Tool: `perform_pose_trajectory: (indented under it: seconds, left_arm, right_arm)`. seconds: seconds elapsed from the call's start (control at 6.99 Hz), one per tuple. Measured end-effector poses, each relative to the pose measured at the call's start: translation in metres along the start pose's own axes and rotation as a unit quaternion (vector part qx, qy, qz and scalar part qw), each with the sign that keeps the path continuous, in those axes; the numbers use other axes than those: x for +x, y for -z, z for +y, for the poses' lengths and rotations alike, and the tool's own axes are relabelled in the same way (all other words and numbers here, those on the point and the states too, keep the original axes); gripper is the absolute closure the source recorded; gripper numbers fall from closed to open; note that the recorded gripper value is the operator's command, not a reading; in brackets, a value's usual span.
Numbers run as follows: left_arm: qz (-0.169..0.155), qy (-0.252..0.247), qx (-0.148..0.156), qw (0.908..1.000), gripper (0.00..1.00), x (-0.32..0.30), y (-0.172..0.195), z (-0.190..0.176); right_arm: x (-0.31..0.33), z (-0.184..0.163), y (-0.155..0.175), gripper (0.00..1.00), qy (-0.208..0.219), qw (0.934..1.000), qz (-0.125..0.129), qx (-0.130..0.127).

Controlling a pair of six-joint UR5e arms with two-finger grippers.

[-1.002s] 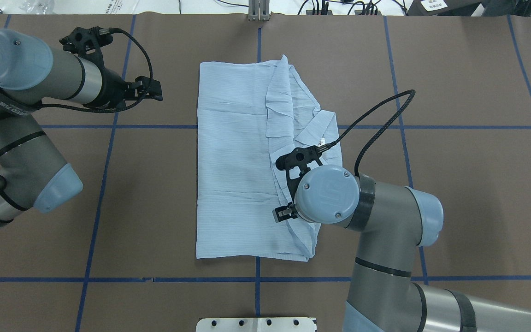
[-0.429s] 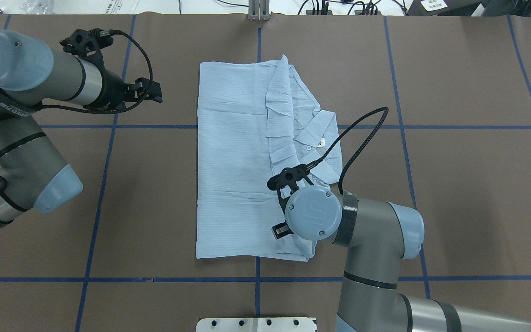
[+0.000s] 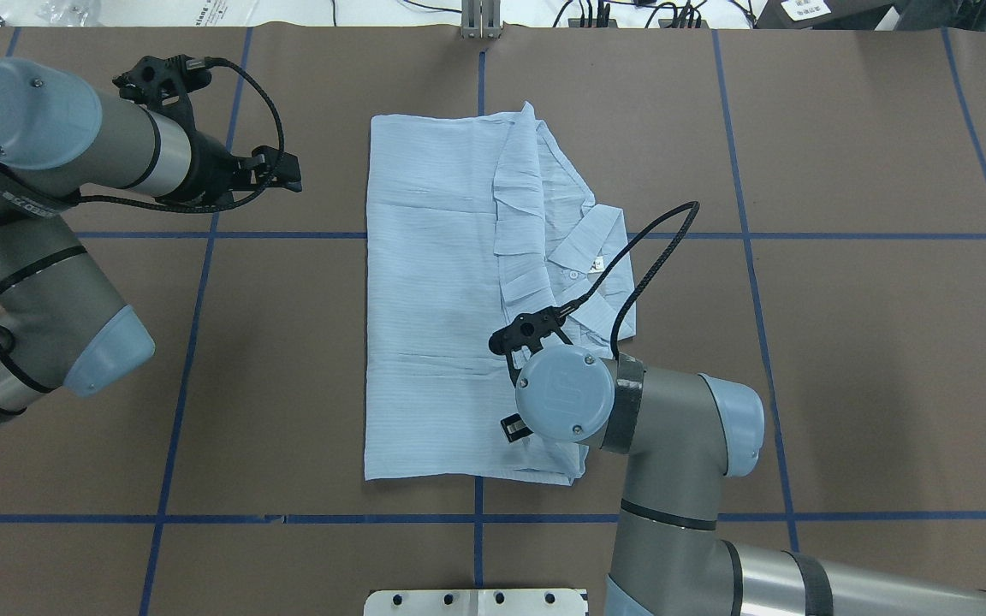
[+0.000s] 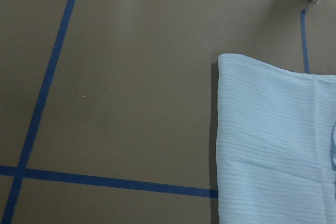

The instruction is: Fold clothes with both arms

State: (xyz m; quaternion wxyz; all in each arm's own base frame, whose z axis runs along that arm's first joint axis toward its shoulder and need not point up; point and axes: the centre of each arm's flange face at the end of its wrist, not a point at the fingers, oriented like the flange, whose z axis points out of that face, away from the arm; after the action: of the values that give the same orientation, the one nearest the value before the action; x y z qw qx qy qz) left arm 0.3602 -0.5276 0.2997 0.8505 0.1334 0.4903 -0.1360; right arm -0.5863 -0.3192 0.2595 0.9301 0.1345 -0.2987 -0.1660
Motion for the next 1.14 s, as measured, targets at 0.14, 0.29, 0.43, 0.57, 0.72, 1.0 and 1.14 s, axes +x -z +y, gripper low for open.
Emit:
perform_pose_trajectory:
  seconds: [0.14, 0.29, 0.43, 0.57, 0.72, 1.0, 1.14]
  left_arm:
    - [0.0, 0.0, 0.0, 1.0, 0.0, 0.0, 0.0, 0.0]
    - [0.0, 0.0, -0.001, 1.0, 0.0, 0.0, -0.001, 0.0]
    - [0.0, 0.0, -0.001, 1.0, 0.0, 0.0, -0.001, 0.0]
    - [0.0, 0.0, -0.001, 1.0, 0.0, 0.001, -0.001, 0.0]
    - [0.001, 0.001, -0.001, 1.0, 0.0, 0.002, 0.0, 0.0]
    - [0.003, 0.002, -0.001, 1.0, 0.0, 0.005, 0.0, 0.0]
    - [0.004, 0.003, -0.001, 1.0, 0.0, 0.007, 0.0, 0.0]
  right_arm:
    - [0.0, 0.0, -0.005, 0.0, 0.002, 1.0, 0.004, -0.003]
    - [0.001, 0.001, -0.009, 0.0, 0.003, 0.9999, 0.008, -0.006]
    - [0.002, 0.001, -0.011, 0.0, 0.004, 0.9999, 0.01, -0.008]
    - [0.003, 0.001, -0.012, 0.0, 0.004, 0.9999, 0.011, -0.009]
    - [0.006, 0.0, -0.013, 0.0, 0.003, 0.9999, 0.013, -0.01]
    - [0.022, -0.006, -0.016, 0.0, -0.002, 0.9997, 0.02, -0.011]
    - [0.034, -0.011, -0.018, 0.0, 0.0, 0.9996, 0.025, -0.011]
